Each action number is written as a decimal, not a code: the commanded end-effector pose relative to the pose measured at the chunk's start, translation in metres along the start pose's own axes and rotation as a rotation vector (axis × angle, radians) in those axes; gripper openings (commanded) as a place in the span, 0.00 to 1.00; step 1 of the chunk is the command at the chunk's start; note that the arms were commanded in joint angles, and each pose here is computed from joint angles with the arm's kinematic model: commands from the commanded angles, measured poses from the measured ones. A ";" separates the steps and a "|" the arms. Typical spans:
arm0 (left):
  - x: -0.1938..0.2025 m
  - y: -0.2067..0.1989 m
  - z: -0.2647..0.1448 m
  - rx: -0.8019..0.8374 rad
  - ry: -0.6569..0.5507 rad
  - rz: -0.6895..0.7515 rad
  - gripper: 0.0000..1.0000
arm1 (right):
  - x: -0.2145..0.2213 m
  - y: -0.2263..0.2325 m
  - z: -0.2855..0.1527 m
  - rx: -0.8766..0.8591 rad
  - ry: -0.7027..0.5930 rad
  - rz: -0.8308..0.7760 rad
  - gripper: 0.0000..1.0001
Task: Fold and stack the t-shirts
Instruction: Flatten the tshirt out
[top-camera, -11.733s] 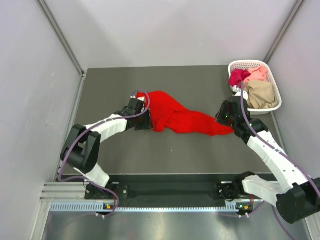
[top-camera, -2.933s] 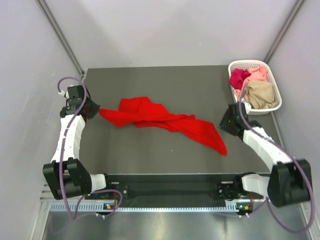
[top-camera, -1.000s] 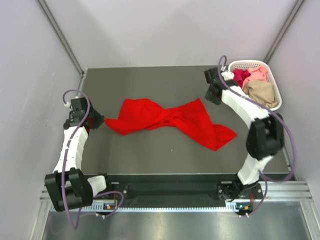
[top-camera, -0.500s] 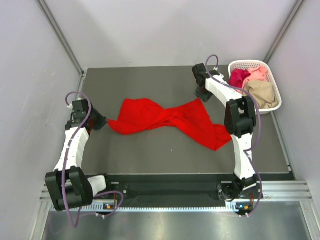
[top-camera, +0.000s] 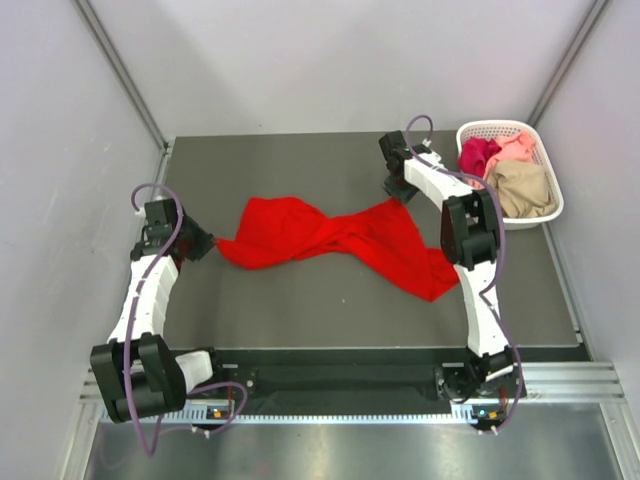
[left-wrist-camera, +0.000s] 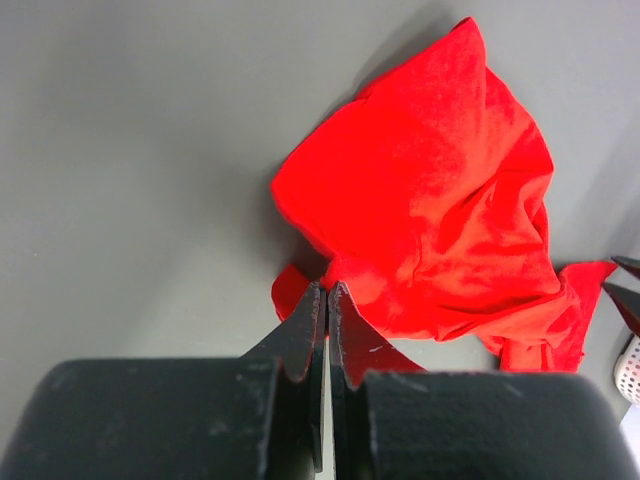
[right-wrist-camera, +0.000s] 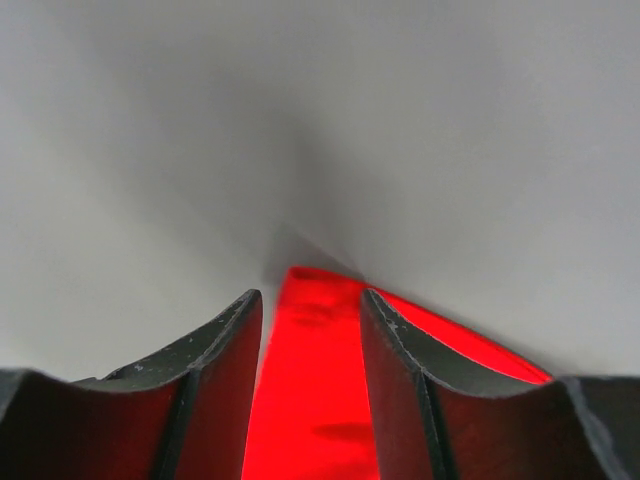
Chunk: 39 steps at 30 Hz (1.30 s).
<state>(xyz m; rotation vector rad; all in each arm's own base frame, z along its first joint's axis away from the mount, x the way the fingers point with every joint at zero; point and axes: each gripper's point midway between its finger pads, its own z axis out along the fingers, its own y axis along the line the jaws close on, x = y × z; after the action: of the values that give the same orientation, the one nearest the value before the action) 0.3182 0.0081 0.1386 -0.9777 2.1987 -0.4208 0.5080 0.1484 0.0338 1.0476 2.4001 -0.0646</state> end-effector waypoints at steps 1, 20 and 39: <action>-0.010 -0.012 -0.005 0.062 -0.054 0.010 0.00 | -0.003 0.014 0.012 -0.018 -0.013 0.032 0.45; -0.016 -0.017 -0.017 0.072 -0.081 -0.003 0.00 | -0.022 -0.010 0.005 -0.038 -0.057 -0.048 0.00; -0.113 -0.138 -0.174 0.348 -0.351 0.030 0.00 | -0.155 -0.084 -0.358 -0.625 -0.658 -0.200 0.00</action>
<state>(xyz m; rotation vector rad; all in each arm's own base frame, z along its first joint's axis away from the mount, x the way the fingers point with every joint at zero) 0.3442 0.0092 0.3330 -0.8006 1.8519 -0.5146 0.4350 0.1011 0.3380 0.4597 1.9016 0.2395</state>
